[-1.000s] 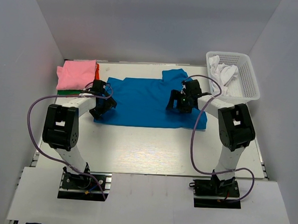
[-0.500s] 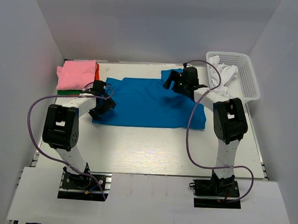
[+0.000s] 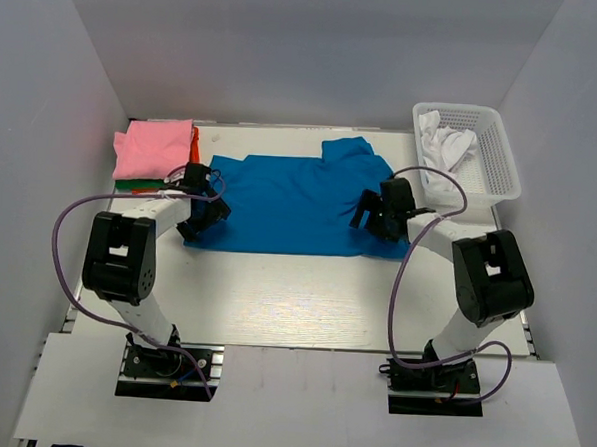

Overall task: Fold and stack the t-shirts
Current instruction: Fold the flattened tshirt in 1/3 of the way, then grap the side of the flattened tshirt furthest away from the robot with both arms

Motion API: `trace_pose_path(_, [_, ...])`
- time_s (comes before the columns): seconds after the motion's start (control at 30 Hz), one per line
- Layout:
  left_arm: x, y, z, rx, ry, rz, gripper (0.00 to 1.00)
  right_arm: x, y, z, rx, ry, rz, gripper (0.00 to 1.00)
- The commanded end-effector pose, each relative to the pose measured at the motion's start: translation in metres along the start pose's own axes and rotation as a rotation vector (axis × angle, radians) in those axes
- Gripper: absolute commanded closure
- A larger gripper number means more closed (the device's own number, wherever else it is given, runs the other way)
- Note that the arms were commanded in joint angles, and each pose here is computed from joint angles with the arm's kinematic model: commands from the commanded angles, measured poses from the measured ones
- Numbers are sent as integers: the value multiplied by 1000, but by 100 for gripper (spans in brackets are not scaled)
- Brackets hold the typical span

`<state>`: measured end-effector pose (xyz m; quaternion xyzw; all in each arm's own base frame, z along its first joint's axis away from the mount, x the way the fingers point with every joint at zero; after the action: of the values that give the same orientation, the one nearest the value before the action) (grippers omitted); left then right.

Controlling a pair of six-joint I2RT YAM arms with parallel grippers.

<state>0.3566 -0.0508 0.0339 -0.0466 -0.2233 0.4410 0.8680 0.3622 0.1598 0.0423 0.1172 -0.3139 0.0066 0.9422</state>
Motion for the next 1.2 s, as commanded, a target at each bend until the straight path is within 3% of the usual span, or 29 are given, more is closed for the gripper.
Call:
trace_pose_path(0.0, [-26, 31, 1, 54, 80, -19, 0, -54, -13, 7, -29, 162, -47, 10])
trace_pose_path(0.07, [-39, 50, 5, 108, 126, -20, 0, -86, -24, 16, -65, 248, -53, 10])
trace_pose_path(0.13, [-53, 68, 16, 138, 159, -14, 0, -91, -26, 33, -82, 244, -74, 10])
trace_pose_path(0.17, [-64, 87, 20, 181, 182, -8, 0, -118, -38, 42, -124, 304, -98, 10])
trace_pose_path(0.2, [-72, 102, 28, 221, 200, 8, 0, -108, -35, 58, -109, 247, -104, 10])
trace_pose_path(0.33, [-99, 125, 66, 136, 257, 16, 0, -131, -47, 93, -131, 242, -95, 10])
trace_pose_path(0.43, [-91, 98, 95, -95, 214, 40, 0, -106, -36, 119, -41, 125, 3, 10])
trace_pose_path(0.5, [-67, 67, 117, -250, 118, 43, 0, -79, -27, 128, -8, 33, 46, 10])
trace_pose_path(0.63, [-12, 21, 140, -355, -68, 56, 0, -22, -15, 131, 5, -129, 98, 10])
trace_pose_path(0.73, [29, 9, 130, -269, -204, 95, 0, 28, -5, 123, 2, -256, 110, 10])
trace_pose_path(0.8, [34, 9, 92, -135, -160, 91, 0, 55, -10, 110, -59, -317, 98, 10])
trace_pose_path(0.87, [50, -5, 78, -70, -157, 84, 0, 71, -15, 86, -125, -285, 125, 10])
trace_pose_path(0.9, [45, 1, 46, 29, -102, 69, 0, 76, -19, 80, -163, -275, 131, 10])
trace_pose_path(0.93, [58, -14, 44, 28, -99, 81, 0, 114, -15, 89, -196, -349, 138, 10])
trace_pose_path(0.97, [60, -19, 34, 41, -91, 78, 2, 106, -23, 58, -244, -282, 153, 10])
trace_pose_path(1.03, [65, -31, 11, 73, -79, 71, 3, 149, -8, 60, -228, -334, 161, 10])
trace_pose_path(1.07, [68, -30, 7, 97, -93, 77, 3, 133, -14, 22, -251, -243, 199, 10])
trace_pose_path(1.17, [82, -34, -1, 142, -147, 91, 3, 171, -1, -7, -242, -247, 228, 10])
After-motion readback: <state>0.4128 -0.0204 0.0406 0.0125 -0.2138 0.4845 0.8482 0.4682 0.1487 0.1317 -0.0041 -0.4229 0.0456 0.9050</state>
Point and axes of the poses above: each gripper's point midway between its finger pads, its own z axis back along the fingers, its own y axis along the line the jaws close on, x = y × z, the point moved 1 cm from there along z, back along the fingers, and after that the axes turned 12 degrees about z, right-handed, at the moved point
